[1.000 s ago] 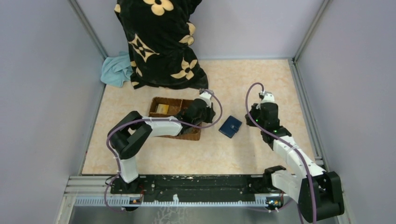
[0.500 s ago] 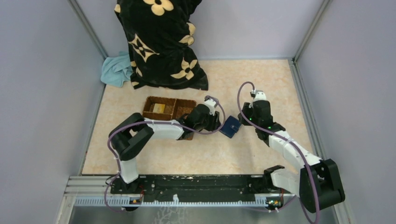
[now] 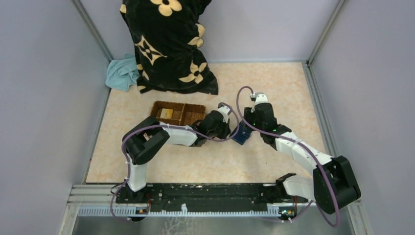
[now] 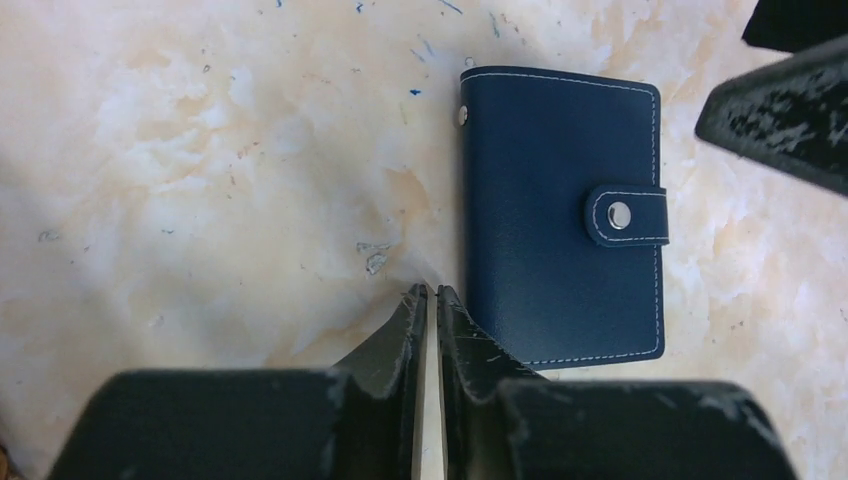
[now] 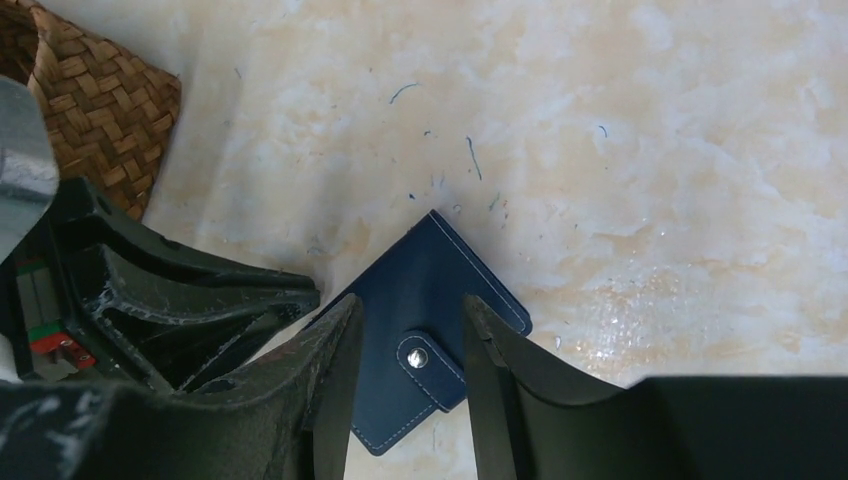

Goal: Take the credit cards out of the card holder

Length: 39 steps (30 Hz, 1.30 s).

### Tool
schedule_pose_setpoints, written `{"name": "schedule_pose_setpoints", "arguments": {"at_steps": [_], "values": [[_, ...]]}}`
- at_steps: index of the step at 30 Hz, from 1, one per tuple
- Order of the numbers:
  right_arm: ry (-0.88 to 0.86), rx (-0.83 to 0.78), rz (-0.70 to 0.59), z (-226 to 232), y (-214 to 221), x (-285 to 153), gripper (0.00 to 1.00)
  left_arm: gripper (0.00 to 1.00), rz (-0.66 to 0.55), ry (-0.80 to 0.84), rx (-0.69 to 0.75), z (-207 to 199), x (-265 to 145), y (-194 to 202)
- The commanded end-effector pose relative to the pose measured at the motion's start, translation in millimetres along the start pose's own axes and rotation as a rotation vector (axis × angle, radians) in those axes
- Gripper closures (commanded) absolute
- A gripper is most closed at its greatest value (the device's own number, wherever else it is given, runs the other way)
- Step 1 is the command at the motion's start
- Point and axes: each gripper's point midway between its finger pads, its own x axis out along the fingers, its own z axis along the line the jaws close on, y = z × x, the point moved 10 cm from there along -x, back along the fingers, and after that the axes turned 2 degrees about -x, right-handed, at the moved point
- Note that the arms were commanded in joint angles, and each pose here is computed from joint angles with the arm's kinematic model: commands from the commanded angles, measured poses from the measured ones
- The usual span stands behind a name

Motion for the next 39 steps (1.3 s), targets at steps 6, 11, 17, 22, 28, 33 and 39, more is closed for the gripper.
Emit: {"name": "schedule_pose_setpoints", "arguments": {"at_steps": [6,11,17,22,28,33,39], "values": [[-0.037,-0.088,-0.001,19,4,9,0.58,0.96,0.086,0.063,-0.114,10,9,20],[-0.011,-0.049,-0.016,17,8,7,0.59,0.98,0.075,0.125,-0.186,10,-8,21],[-0.008,-0.022,-0.041,18,2,3,0.76,0.71,0.062,0.198,-0.224,6,-25,18],[-0.008,-0.03,-0.019,17,9,6,0.76,0.72,0.047,0.261,-0.236,-2,-34,10],[0.003,-0.032,-0.011,15,11,5,0.84,0.93,0.015,0.349,-0.253,-10,-39,-2],[0.012,-0.034,0.006,14,14,7,0.99,1.0,-0.002,0.427,-0.266,-13,-38,-8],[0.015,-0.045,0.02,13,17,10,0.9,1.0,-0.004,0.451,-0.271,-12,-26,-10]]}}
